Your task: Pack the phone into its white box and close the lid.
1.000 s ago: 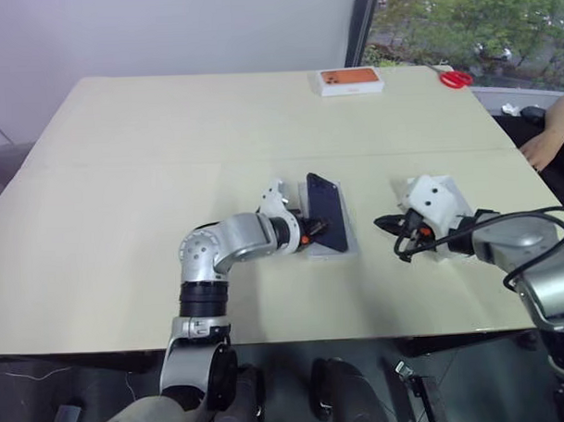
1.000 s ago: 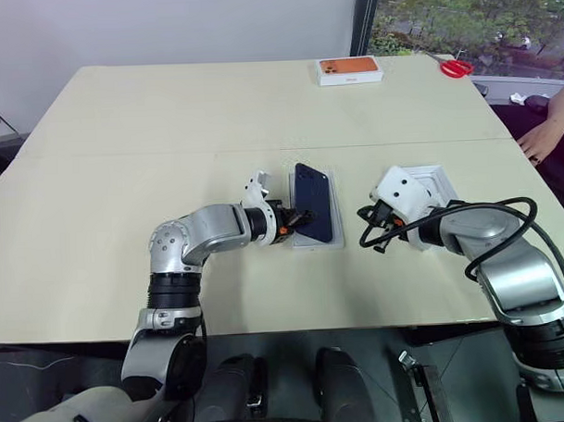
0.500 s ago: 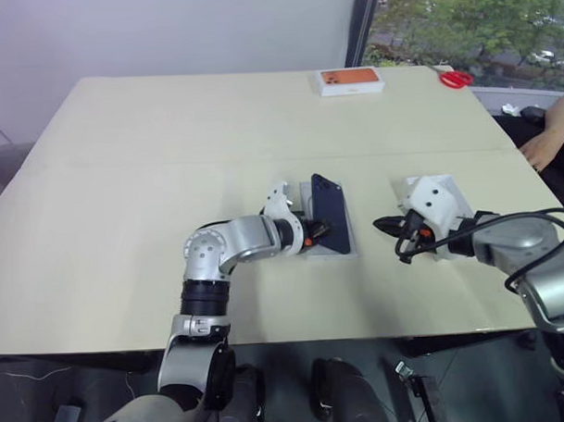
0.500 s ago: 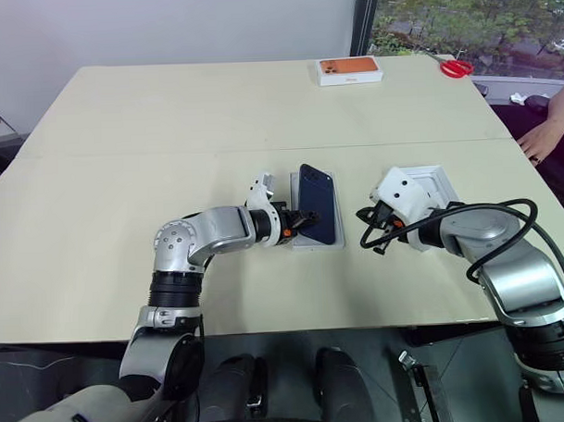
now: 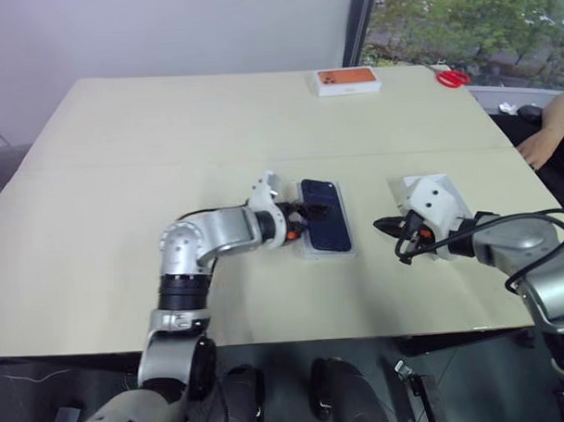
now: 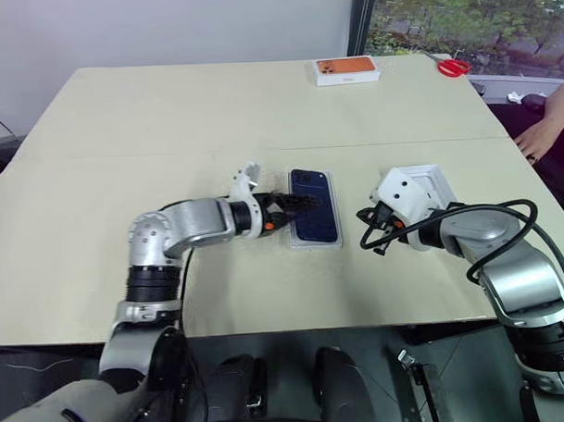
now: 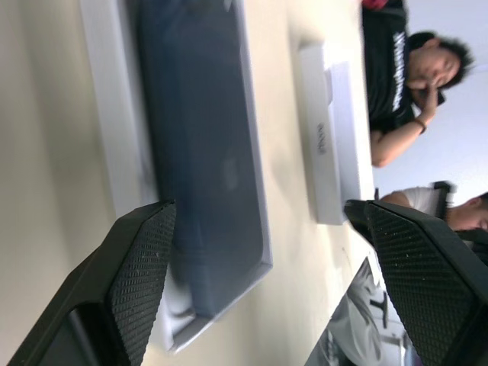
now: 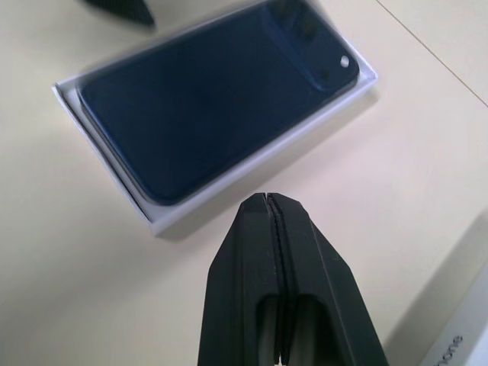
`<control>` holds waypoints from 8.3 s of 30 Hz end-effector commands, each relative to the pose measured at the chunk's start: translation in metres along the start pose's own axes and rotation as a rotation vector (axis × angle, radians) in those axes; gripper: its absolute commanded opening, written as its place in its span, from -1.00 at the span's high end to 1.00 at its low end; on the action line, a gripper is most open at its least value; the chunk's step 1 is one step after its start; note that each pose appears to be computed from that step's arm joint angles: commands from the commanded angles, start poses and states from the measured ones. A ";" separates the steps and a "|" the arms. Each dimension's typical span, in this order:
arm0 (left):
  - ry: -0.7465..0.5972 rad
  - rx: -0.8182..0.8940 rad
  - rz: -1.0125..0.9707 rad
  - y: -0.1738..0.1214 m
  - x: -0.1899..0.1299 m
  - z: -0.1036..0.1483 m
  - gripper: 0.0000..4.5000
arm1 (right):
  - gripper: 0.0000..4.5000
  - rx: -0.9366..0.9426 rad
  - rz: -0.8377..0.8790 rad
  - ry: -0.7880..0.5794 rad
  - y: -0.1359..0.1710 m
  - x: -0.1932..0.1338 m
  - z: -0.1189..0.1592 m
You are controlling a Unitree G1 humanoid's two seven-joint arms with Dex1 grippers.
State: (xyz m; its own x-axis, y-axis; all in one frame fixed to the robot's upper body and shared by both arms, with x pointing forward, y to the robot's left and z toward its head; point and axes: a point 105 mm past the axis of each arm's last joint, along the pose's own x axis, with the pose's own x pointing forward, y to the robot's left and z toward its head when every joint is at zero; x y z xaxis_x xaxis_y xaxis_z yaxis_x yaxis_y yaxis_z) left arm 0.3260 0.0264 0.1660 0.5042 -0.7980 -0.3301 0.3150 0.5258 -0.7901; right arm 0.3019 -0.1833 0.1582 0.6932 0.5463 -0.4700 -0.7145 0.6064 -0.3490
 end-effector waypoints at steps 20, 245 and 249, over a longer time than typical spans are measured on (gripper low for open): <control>0.059 1.072 0.217 0.055 -0.034 0.004 0.85 | 1.00 0.033 -0.085 0.042 -0.013 0.016 -0.003; 0.137 1.174 -0.298 -0.010 0.036 -0.056 1.00 | 0.98 0.078 -0.074 0.198 0.002 -0.001 -0.014; 0.149 1.172 -0.299 -0.010 0.036 -0.057 1.00 | 0.98 0.077 -0.070 0.201 0.003 -0.002 -0.014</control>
State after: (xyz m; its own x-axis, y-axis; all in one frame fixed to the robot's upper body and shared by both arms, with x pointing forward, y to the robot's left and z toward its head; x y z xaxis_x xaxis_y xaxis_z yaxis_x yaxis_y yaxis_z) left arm 0.3056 -0.0125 0.1189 0.2647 -0.8893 -0.3728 0.9631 0.2632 0.0558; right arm 0.3014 -0.2001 0.1365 0.7042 0.3361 -0.6254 -0.6221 0.7167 -0.3153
